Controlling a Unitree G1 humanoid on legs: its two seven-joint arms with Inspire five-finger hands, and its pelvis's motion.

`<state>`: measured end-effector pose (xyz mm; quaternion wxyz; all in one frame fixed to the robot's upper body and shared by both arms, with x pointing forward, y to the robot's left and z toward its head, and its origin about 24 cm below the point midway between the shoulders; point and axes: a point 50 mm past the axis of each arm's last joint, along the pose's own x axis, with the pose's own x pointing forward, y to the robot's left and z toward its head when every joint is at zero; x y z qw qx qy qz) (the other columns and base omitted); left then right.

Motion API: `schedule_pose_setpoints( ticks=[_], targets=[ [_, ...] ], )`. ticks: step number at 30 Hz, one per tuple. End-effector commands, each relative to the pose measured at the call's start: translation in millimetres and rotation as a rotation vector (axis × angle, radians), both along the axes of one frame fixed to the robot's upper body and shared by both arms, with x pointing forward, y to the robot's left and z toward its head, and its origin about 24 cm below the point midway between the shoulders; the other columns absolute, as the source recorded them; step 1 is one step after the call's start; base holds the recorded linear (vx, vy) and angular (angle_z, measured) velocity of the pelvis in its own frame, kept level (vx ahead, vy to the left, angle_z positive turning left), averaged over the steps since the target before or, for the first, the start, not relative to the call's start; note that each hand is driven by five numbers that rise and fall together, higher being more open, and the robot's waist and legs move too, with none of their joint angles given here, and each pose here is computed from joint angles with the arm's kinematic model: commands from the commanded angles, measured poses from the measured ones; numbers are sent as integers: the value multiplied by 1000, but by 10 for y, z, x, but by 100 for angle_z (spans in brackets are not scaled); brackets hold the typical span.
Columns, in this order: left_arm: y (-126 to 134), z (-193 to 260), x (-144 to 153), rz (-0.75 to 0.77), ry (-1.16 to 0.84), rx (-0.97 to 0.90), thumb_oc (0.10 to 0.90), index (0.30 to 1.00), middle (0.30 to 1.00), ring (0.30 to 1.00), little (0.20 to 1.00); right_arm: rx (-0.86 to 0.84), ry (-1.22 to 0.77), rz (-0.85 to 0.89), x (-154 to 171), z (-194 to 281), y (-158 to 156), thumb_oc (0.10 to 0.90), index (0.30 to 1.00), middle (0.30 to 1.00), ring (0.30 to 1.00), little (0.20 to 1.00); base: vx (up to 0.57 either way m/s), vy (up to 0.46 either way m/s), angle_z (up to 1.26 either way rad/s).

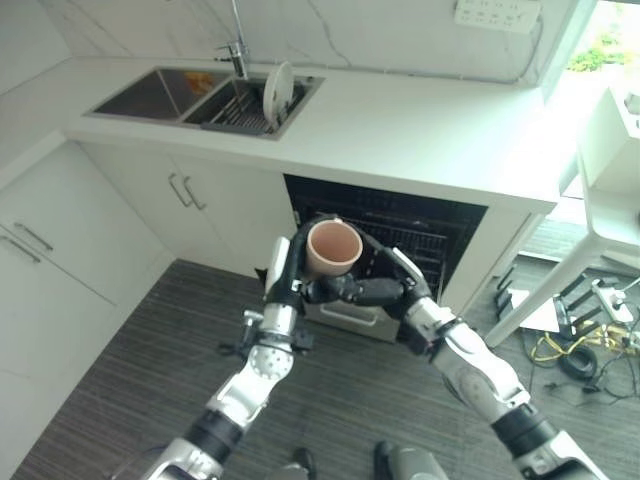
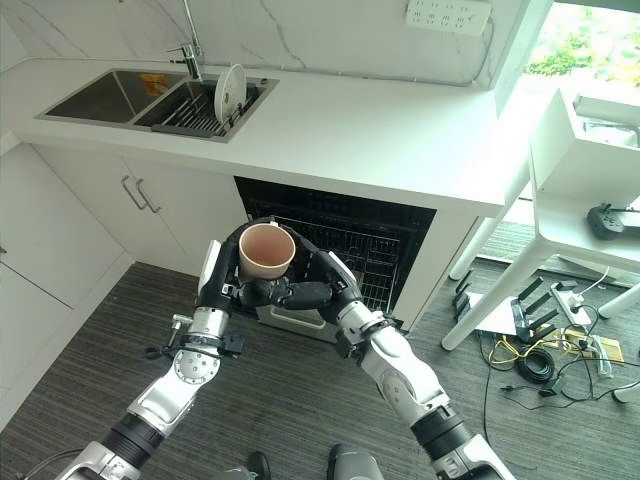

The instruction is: Place the dishes in the dishwasher.

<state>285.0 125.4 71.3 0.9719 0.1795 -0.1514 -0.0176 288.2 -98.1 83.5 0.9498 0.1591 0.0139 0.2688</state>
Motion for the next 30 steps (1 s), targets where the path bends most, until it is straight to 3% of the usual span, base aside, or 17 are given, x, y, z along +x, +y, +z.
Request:
schedule_pose_setpoints(
  ticks=[1, 30],
  targets=[
    [-374, 613, 63, -160, -331, -64, 400, 300, 300, 300, 300, 158, -174, 74, 70, 491, 301, 800, 900, 900, 900, 900, 0, 0, 0],
    [-795, 566, -21, -263, -305, -134, 400, 300, 300, 300, 300, 282, -75, -73, 227, 559, 592, 800, 900, 900, 900, 900, 2, 1, 1]
  ],
)
